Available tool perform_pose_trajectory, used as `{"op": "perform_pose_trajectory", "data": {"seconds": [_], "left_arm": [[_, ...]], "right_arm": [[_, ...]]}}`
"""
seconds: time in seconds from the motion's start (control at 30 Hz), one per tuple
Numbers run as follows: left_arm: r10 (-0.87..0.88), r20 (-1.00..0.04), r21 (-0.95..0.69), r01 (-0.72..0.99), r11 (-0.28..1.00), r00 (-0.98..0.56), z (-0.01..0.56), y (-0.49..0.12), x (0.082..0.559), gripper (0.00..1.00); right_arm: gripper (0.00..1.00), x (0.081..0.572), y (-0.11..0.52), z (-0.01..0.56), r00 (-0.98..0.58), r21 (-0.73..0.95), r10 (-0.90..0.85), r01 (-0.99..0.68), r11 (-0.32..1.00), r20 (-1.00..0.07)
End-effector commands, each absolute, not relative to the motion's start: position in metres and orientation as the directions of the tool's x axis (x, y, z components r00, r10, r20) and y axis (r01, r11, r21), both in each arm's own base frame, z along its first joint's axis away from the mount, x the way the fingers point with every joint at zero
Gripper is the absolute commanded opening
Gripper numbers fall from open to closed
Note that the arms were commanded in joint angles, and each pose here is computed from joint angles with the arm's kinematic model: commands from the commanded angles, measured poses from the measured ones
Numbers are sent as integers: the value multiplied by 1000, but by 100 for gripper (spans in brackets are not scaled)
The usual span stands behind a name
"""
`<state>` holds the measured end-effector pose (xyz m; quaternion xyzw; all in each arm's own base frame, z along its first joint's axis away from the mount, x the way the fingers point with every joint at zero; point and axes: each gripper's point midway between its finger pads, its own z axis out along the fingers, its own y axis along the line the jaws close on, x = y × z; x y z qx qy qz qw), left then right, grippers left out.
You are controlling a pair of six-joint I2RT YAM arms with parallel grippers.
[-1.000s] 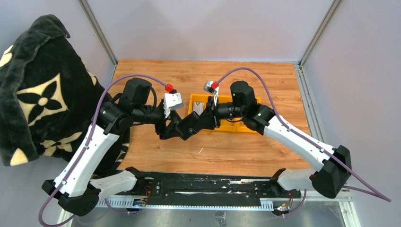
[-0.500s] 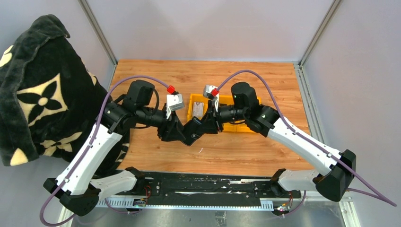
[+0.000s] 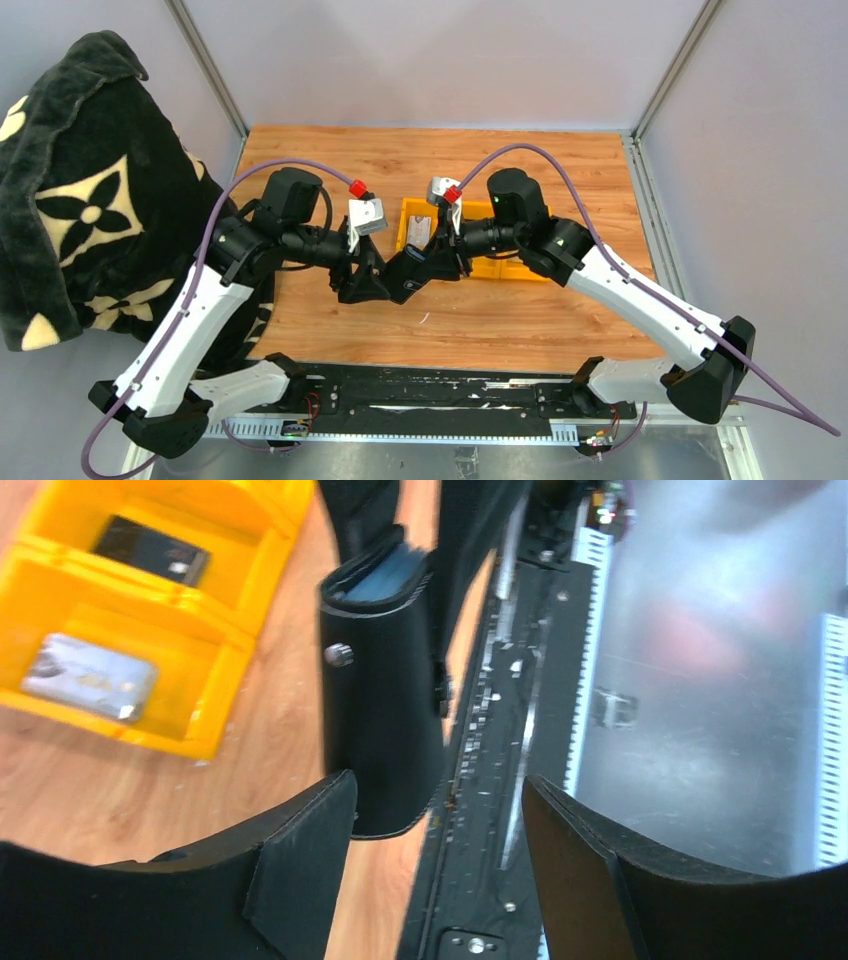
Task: Take the credit cards out of the card holder
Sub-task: Open the card holder at the center of the board.
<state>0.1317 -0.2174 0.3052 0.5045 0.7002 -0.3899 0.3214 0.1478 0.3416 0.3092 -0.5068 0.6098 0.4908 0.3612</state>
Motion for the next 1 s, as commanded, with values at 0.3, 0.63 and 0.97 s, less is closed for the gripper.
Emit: {"op": "perform_pose_trajectory", "data": {"seconds": [0.3, 0.63, 0.97], "left_arm": [[489, -866, 17, 971, 240, -105, 337, -193, 138, 77], [499, -812, -276, 952, 129, -303, 308, -213, 113, 75], [504, -798, -296, 944, 148, -330, 307, -216, 119, 24]], "right_arm": [[0, 122, 340, 368, -41, 57, -129, -990, -126, -991], [0, 114, 348, 388, 1, 13, -78, -985, -170, -997], [0, 117, 353, 386, 26, -11, -88, -987, -163, -996]]}}
